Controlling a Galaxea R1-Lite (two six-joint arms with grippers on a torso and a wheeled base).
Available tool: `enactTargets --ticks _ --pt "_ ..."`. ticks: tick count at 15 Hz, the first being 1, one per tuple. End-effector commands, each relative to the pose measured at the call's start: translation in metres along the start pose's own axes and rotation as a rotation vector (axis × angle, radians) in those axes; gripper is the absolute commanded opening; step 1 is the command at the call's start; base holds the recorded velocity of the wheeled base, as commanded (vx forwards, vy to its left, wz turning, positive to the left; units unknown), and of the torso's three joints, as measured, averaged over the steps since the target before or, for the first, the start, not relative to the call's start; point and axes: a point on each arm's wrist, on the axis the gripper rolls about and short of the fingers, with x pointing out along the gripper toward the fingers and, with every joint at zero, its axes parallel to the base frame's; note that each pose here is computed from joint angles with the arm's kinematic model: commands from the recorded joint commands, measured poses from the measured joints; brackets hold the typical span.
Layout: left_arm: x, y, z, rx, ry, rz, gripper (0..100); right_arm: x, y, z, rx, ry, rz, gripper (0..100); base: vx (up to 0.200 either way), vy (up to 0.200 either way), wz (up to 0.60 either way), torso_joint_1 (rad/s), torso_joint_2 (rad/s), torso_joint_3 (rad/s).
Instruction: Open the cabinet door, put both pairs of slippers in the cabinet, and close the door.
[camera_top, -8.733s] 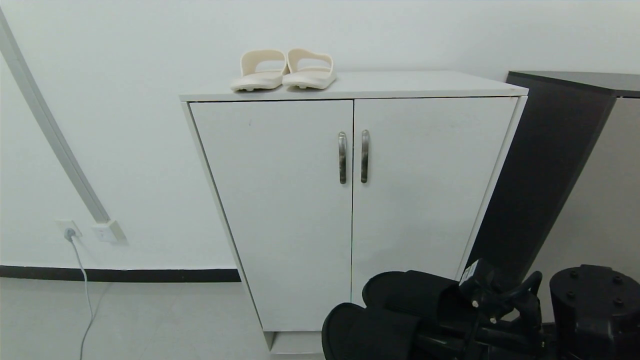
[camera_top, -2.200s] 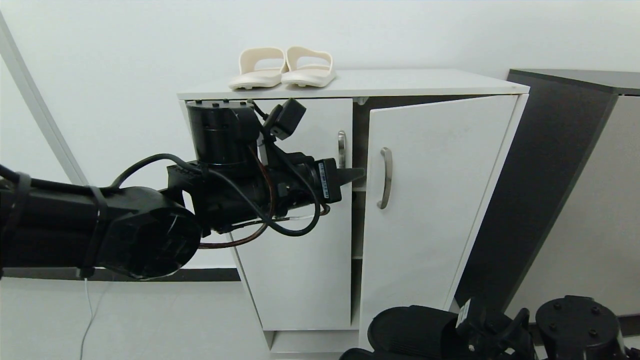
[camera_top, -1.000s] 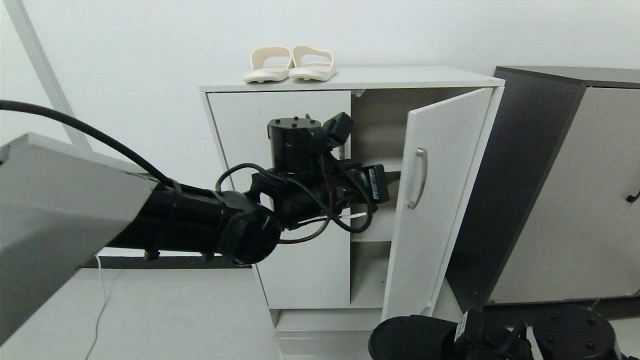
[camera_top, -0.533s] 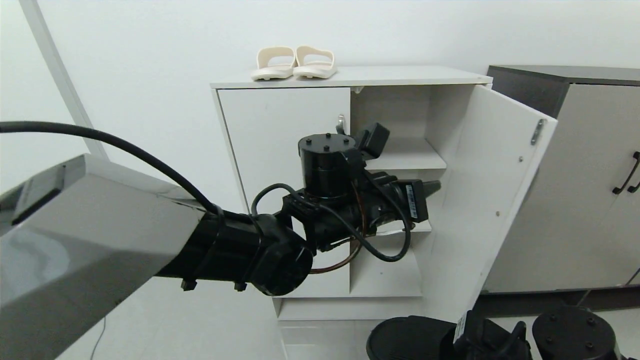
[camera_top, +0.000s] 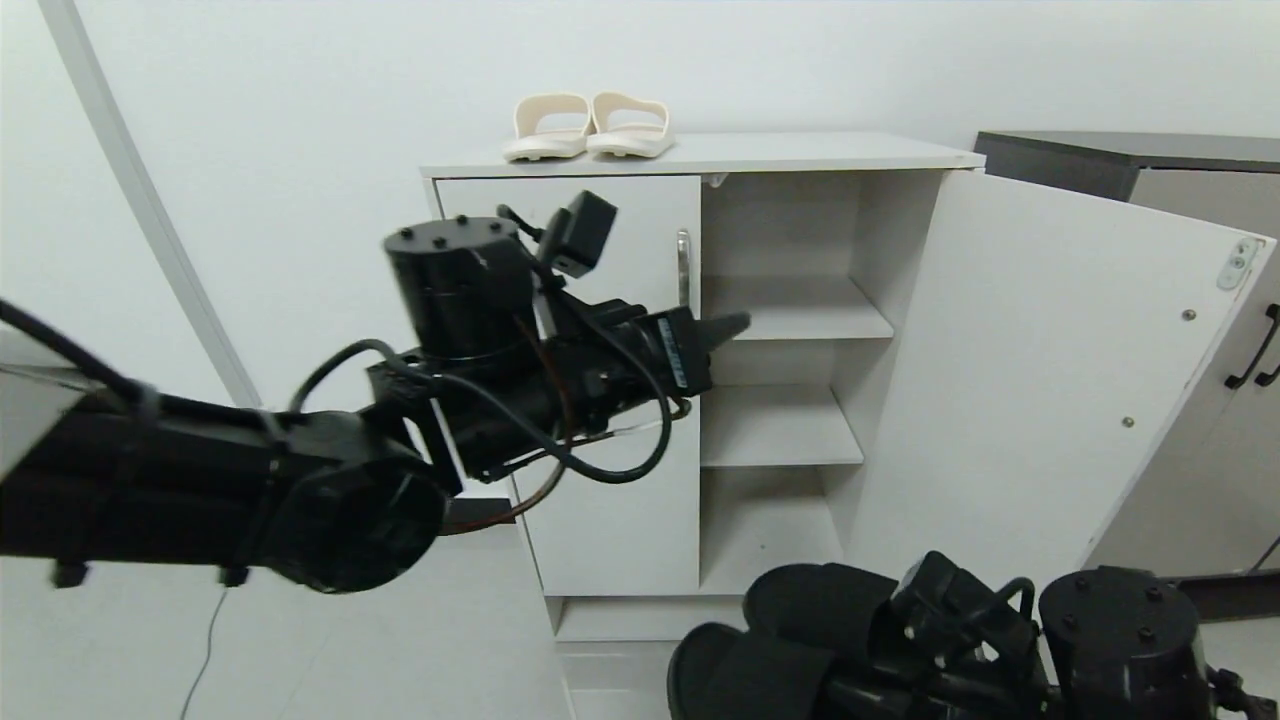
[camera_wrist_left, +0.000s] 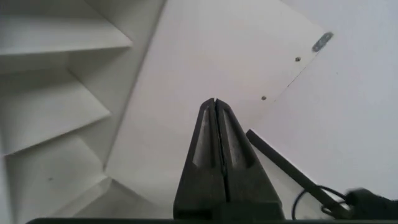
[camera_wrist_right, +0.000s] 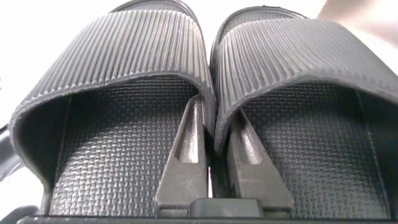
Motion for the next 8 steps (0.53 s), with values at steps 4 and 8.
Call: enactTargets --ticks 4,8 --pt "-0.136 -0.036 0.030 0.146 -0.104 0.236 0 0.050 -0.009 0.030 0.134 -0.106 -0.349 0 0.000 0.000 0.00 0.000 0.00 0.000" --pt "-0.212 -0.056 0.010 0.307 -0.100 0.528 0 0.085 -0.034 0.046 0.225 -0.191 -0.647 0 0.000 0.000 0.00 0.000 0.00 0.000"
